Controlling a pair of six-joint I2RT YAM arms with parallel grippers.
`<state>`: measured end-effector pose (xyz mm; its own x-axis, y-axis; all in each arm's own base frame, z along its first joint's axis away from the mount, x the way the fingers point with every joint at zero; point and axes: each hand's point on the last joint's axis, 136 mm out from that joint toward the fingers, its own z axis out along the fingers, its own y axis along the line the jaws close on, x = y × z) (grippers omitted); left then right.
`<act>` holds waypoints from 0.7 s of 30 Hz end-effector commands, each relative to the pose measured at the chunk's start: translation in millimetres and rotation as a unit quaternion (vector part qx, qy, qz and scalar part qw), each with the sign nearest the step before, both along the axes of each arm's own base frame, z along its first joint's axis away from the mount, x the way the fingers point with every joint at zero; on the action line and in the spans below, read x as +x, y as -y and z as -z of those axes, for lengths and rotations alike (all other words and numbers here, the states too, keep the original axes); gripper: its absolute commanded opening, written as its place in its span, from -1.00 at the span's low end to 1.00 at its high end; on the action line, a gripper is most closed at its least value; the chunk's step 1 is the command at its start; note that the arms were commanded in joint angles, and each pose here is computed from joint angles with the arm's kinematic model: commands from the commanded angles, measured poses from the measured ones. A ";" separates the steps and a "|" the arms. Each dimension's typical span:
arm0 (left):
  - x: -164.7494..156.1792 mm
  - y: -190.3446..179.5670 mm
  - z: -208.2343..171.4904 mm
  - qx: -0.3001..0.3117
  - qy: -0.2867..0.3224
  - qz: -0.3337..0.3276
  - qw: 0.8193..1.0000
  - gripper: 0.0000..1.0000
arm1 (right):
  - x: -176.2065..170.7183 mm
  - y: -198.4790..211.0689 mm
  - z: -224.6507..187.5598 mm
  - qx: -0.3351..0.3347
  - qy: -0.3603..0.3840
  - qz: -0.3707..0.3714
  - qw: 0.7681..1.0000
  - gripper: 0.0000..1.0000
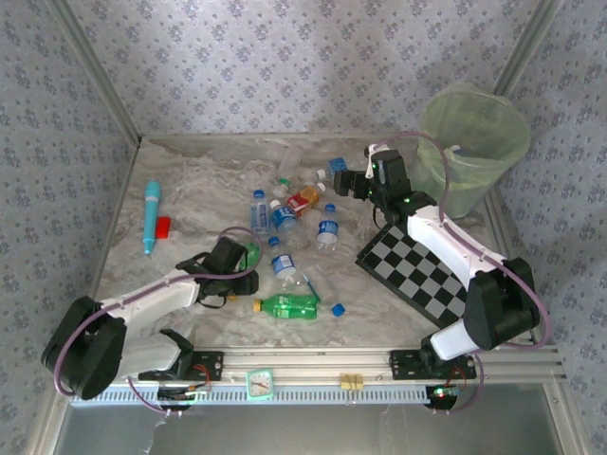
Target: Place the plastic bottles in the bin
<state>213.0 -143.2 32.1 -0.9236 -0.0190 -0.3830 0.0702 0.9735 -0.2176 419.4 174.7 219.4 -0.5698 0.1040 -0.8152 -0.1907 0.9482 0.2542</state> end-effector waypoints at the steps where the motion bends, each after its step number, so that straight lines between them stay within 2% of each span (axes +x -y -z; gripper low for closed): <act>1: 20.2 10.2 -31.5 -0.034 0.057 -0.019 0.998 -0.08 | 0.8 -4.9 -9.4 0.011 0.000 -0.003 1.000 1.00; 6: 49.9 27.9 -82.8 -0.105 0.142 -0.042 0.983 -0.09 | -1.1 -14.8 -12.8 0.030 -0.014 -0.020 0.999 1.00; 8: 62.8 35.2 -104.6 -0.130 0.178 -0.045 0.974 -0.09 | 1.5 -22.4 -27.2 0.044 -0.009 -0.030 0.999 1.00; 13: 94.6 59.9 -148.4 -0.188 0.255 -0.036 0.948 -0.09 | -4.9 -57.6 -40.3 0.099 -0.010 -0.100 0.990 1.00; 21: 132.7 121.6 -192.7 -0.284 0.299 0.030 0.911 -0.09 | -28.3 -109.4 -61.0 0.165 0.007 -0.214 0.963 1.00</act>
<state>331.2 -233.2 169.1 -0.6431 -0.2761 -0.7143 0.2422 0.8115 -0.5317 400.0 260.5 259.5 -0.6184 0.1101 -0.7781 -0.4538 0.7584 0.4679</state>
